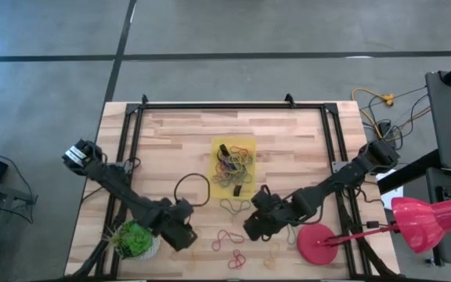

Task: Pick and place rubber bands into bin
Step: Put the yellow rubber band into the yellow bin

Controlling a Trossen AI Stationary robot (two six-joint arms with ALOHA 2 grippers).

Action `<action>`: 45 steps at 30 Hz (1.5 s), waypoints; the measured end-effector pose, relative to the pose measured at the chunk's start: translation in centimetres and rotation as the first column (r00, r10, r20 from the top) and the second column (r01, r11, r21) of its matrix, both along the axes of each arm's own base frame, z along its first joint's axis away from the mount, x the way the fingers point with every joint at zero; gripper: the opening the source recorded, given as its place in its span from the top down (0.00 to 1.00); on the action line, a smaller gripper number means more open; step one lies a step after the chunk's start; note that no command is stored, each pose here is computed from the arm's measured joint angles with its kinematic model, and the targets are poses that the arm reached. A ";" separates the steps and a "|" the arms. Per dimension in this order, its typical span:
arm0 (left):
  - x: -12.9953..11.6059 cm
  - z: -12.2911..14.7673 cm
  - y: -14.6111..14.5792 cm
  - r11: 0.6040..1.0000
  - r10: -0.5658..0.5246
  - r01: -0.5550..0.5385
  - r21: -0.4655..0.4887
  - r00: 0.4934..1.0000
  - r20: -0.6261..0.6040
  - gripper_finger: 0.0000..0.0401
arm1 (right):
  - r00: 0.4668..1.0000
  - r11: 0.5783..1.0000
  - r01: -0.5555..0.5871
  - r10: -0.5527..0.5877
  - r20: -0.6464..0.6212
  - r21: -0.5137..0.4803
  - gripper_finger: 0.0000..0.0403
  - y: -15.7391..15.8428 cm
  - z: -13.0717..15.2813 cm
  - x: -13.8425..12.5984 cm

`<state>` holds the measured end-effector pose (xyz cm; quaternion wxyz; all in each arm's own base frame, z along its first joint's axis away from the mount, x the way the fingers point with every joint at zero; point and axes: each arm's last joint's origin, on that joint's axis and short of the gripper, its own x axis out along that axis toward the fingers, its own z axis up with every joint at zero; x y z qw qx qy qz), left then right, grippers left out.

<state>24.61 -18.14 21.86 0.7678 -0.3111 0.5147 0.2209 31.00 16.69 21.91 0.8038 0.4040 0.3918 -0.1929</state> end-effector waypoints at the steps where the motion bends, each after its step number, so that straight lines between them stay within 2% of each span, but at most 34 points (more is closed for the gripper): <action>1: -0.1 0.0 -0.3 1.000 -0.008 0.008 -0.009 1.000 0.012 0.59 | 1.000 1.000 0.014 -0.014 0.006 0.015 0.50 0.1 0.2 0.1; 8: 0.1 -1.6 -1.4 1.000 0.011 -0.011 0.010 1.000 0.005 0.59 | 0.996 0.991 0.079 -0.082 0.024 0.104 0.50 0.9 1.1 0.1; 14: 0.8 -4.0 -2.2 1.000 0.017 -0.017 -0.008 0.998 -0.056 0.59 | 0.998 0.992 0.061 -0.064 0.023 0.108 0.50 1.7 1.1 -0.3; 24: 2.8 -6.4 -1.7 0.997 0.075 -0.077 -0.021 0.994 -0.076 0.59 | 1.000 0.999 -0.017 0.016 0.014 0.049 0.50 2.1 1.0 -0.7; 31: 3.6 -6.6 -1.0 0.994 0.096 -0.099 -0.036 0.993 -0.068 0.59 | 0.998 0.998 -0.054 0.053 -0.044 -0.016 0.50 1.8 0.6 -1.2; 45: 3.0 -8.0 -0.4 0.992 0.101 -0.107 -0.060 0.991 -0.085 0.62 | 0.987 0.988 -0.117 0.104 -0.123 -0.101 0.50 1.3 0.2 -1.8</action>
